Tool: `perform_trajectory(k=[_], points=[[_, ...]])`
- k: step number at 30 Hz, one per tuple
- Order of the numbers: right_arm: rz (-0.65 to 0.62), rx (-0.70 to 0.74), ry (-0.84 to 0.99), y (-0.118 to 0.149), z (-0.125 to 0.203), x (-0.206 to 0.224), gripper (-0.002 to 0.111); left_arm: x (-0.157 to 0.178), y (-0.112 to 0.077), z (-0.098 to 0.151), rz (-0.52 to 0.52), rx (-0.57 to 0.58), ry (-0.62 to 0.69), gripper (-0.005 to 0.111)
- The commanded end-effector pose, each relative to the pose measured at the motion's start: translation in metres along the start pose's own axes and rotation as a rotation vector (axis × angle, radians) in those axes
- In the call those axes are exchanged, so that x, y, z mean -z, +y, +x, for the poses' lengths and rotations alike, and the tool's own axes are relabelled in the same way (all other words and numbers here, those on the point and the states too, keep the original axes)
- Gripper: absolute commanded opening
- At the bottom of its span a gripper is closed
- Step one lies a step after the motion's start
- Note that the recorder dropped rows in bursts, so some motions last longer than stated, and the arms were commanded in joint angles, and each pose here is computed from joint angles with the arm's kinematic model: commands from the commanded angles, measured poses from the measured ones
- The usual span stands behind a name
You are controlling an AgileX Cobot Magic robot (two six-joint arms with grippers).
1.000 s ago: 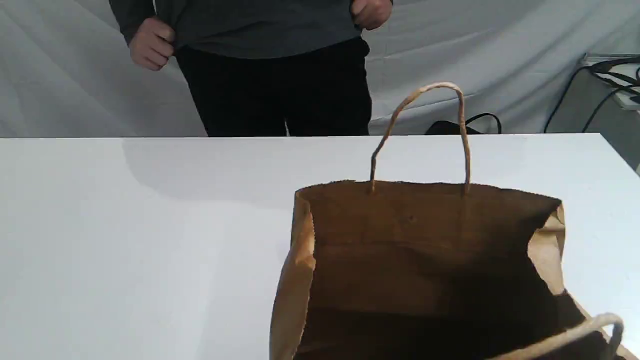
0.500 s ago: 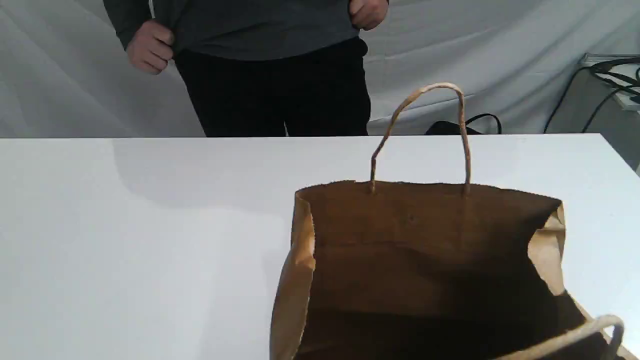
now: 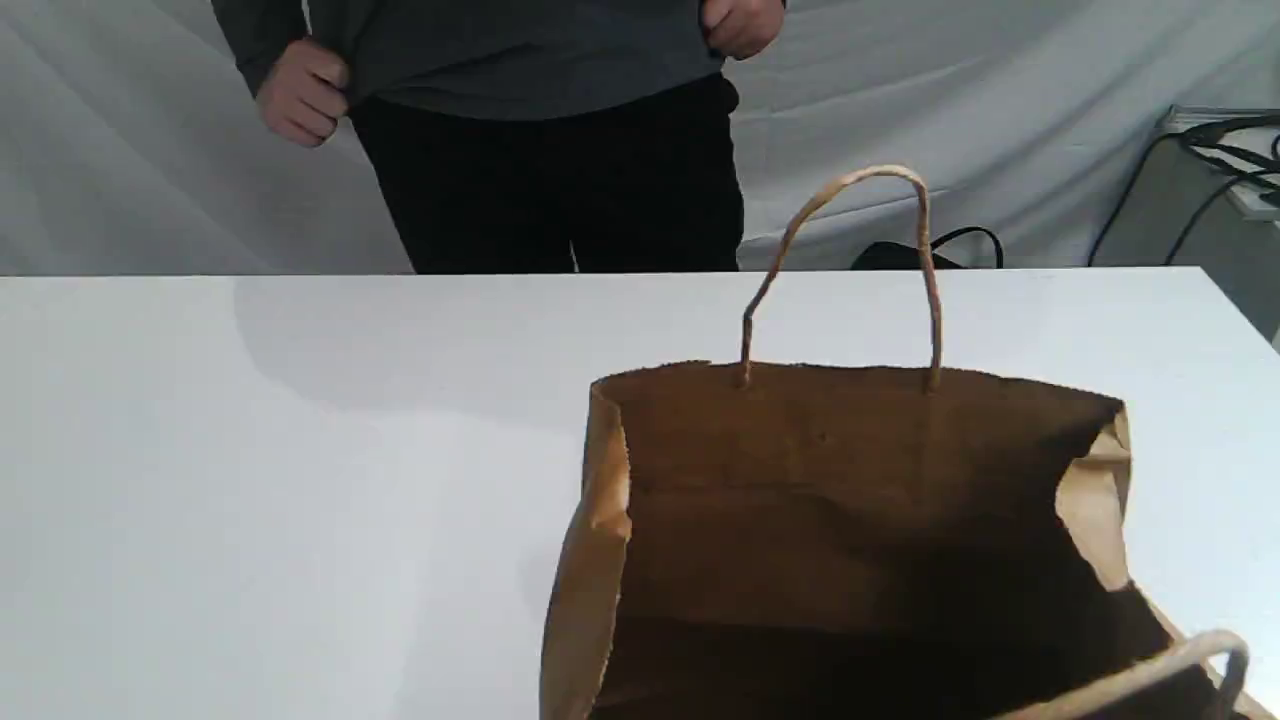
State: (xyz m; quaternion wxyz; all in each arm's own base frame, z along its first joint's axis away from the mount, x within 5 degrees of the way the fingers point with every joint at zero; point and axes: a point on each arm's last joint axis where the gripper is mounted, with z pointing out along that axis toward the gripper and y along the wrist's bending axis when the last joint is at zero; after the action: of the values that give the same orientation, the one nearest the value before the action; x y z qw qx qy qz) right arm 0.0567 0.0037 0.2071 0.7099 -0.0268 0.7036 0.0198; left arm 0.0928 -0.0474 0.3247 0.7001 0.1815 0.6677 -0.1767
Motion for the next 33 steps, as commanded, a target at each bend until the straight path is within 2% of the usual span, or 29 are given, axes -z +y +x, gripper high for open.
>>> perform_trajectory(k=[1,3,8,12,18,24,33], points=[[0.008,-0.006,0.0,0.0,0.001,0.0,0.0,0.011,-0.002,0.004,-0.02,-0.048,-0.012,0.0],[0.008,-0.006,0.0,0.0,0.001,0.0,0.0,0.019,0.0,0.011,-0.069,-0.075,-0.024,0.0],[0.008,-0.011,0.0,0.0,0.001,0.0,0.0,0.041,0.003,0.046,-0.224,-0.086,-0.052,0.0],[0.008,-0.011,0.0,0.0,0.001,0.0,0.0,0.053,0.005,0.072,-0.31,-0.095,-0.077,0.0],[0.008,-0.011,0.0,0.0,0.001,0.0,0.0,0.057,0.008,0.088,-0.365,-0.087,-0.076,0.0],[0.008,-0.008,0.0,0.0,0.001,0.0,0.0,0.058,0.01,0.089,-0.387,-0.083,-0.078,0.0],[0.008,-0.008,0.0,0.0,0.001,0.0,0.0,0.065,0.008,0.053,-0.412,-0.117,-0.181,0.0]])
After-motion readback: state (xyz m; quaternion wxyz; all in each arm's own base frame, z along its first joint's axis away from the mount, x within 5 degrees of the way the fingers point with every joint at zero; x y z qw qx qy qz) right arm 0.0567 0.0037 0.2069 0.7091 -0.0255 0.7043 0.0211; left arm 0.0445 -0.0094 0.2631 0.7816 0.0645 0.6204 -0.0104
